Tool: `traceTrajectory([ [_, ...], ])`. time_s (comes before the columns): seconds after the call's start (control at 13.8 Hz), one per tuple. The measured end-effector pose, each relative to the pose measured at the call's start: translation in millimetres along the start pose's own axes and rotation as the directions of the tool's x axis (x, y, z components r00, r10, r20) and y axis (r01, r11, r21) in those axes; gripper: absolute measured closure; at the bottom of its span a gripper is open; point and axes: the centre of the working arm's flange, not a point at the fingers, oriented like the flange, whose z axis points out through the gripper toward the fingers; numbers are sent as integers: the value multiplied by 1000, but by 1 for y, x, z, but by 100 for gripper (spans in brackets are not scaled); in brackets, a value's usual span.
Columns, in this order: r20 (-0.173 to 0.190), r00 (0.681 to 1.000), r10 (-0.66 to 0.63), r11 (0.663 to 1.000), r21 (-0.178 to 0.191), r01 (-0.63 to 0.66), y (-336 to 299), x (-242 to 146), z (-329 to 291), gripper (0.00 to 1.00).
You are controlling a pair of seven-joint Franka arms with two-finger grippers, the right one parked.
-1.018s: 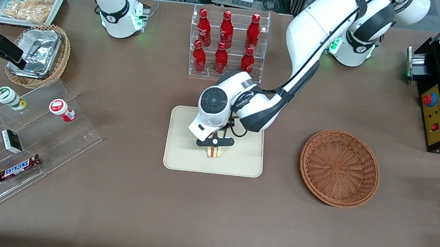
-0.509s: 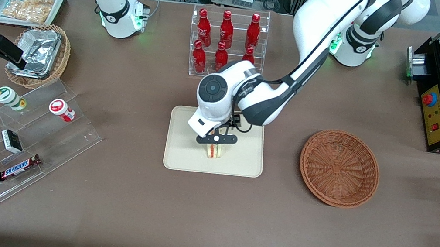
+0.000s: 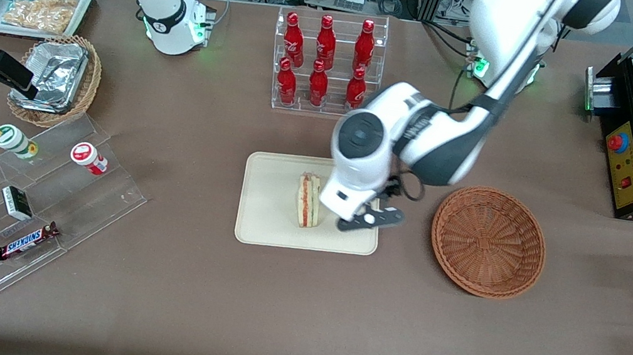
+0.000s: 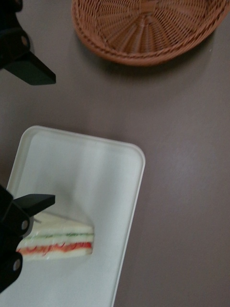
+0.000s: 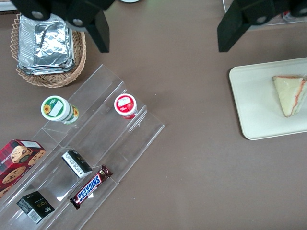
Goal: Place sandwich from basket to tray
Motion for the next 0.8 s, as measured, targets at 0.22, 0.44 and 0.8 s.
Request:
traceTrajectory([
  [0.22,33,999,31,1000,0,-31,-56,30,-4,0],
  [0.44,80,991,103,994,-38,-100,-119,48,-15,0],
  [0.8,140,974,177,984,-48,-172,-214,62,-39,0],
])
